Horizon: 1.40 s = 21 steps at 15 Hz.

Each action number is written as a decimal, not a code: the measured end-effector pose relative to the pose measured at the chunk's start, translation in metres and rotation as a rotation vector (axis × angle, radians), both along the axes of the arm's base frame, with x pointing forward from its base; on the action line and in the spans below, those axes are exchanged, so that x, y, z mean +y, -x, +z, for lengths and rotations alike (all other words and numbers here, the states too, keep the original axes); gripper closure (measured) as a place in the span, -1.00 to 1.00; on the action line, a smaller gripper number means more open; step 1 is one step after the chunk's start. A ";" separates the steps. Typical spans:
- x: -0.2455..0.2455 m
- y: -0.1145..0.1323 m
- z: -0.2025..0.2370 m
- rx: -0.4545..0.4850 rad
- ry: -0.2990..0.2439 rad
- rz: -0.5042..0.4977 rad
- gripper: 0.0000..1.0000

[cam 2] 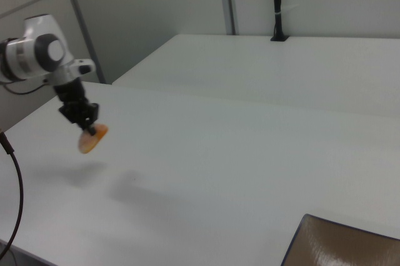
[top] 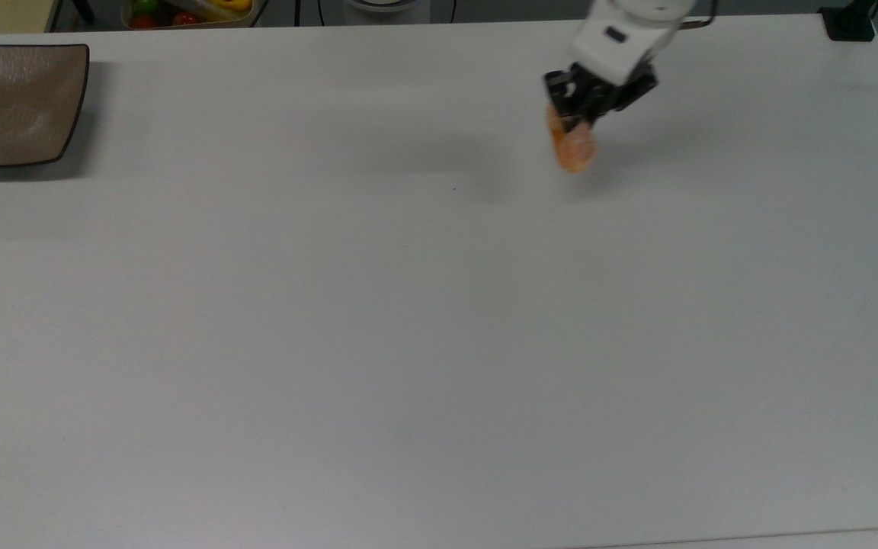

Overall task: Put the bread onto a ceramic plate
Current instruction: 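Lift the bread roll and carry it to the dark ceramic plate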

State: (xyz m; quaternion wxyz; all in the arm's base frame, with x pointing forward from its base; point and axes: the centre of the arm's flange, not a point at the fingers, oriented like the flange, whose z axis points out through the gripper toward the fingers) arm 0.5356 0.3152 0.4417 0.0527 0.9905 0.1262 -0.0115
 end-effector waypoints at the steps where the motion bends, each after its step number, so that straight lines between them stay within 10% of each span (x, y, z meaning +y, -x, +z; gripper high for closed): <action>1: -0.022 -0.010 0.003 0.002 0.006 -0.011 0.59; 10: -0.213 -0.067 0.020 0.008 0.045 -0.112 0.59; 21: -0.371 -0.070 0.033 0.016 0.039 -0.183 0.59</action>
